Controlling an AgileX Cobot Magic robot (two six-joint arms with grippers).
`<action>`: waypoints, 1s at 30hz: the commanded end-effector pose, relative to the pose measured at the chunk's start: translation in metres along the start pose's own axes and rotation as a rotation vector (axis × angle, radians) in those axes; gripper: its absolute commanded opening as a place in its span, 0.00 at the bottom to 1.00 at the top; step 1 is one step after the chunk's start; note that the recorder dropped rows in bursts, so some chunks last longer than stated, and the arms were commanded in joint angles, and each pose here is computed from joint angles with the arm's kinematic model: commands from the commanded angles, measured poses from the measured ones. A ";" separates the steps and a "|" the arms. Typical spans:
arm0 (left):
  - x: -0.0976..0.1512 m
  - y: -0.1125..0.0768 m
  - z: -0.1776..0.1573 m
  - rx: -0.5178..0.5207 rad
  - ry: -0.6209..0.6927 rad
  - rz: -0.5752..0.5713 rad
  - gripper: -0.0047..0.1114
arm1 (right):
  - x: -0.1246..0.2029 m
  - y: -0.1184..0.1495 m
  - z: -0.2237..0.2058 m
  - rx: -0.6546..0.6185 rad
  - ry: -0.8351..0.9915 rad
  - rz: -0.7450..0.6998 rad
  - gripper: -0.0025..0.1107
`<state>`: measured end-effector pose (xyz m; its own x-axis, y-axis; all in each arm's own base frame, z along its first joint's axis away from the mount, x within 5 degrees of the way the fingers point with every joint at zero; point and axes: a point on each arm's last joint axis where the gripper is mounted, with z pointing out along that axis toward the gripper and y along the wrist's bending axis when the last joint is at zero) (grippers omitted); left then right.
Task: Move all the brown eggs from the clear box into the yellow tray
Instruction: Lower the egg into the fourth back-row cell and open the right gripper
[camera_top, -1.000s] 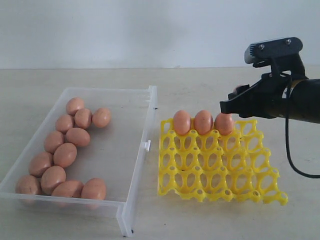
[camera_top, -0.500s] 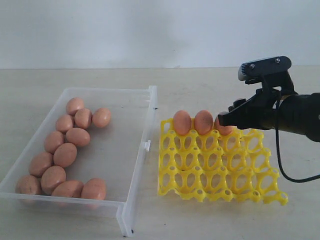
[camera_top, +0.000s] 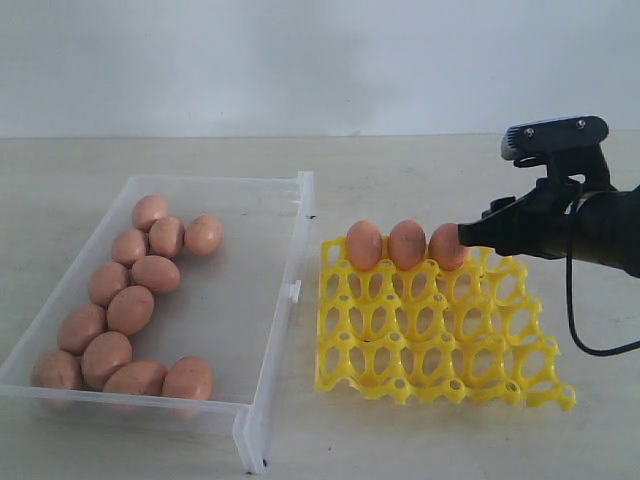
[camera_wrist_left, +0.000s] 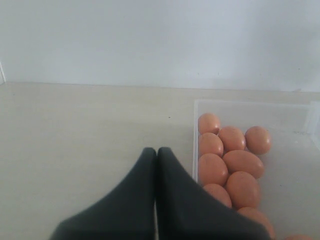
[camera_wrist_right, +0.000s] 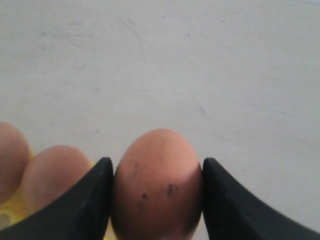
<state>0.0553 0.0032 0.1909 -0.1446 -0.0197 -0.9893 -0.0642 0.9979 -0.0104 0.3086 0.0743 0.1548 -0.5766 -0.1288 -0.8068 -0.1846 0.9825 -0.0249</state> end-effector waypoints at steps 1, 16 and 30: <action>-0.001 0.000 0.000 0.000 -0.001 -0.005 0.00 | 0.001 -0.002 0.000 0.003 0.010 0.001 0.04; -0.001 0.000 0.000 0.000 -0.001 -0.005 0.00 | 0.004 0.011 -0.001 -0.035 0.037 -0.011 0.04; -0.001 0.000 0.000 0.000 -0.001 -0.005 0.00 | 0.016 0.011 0.009 -0.033 0.093 -0.014 0.04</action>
<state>0.0553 0.0032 0.1909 -0.1446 -0.0197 -0.9893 -0.0642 0.9979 -0.0104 0.3036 0.0847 0.1360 -0.6522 -0.1569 -0.7416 -0.2195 0.9755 -0.0134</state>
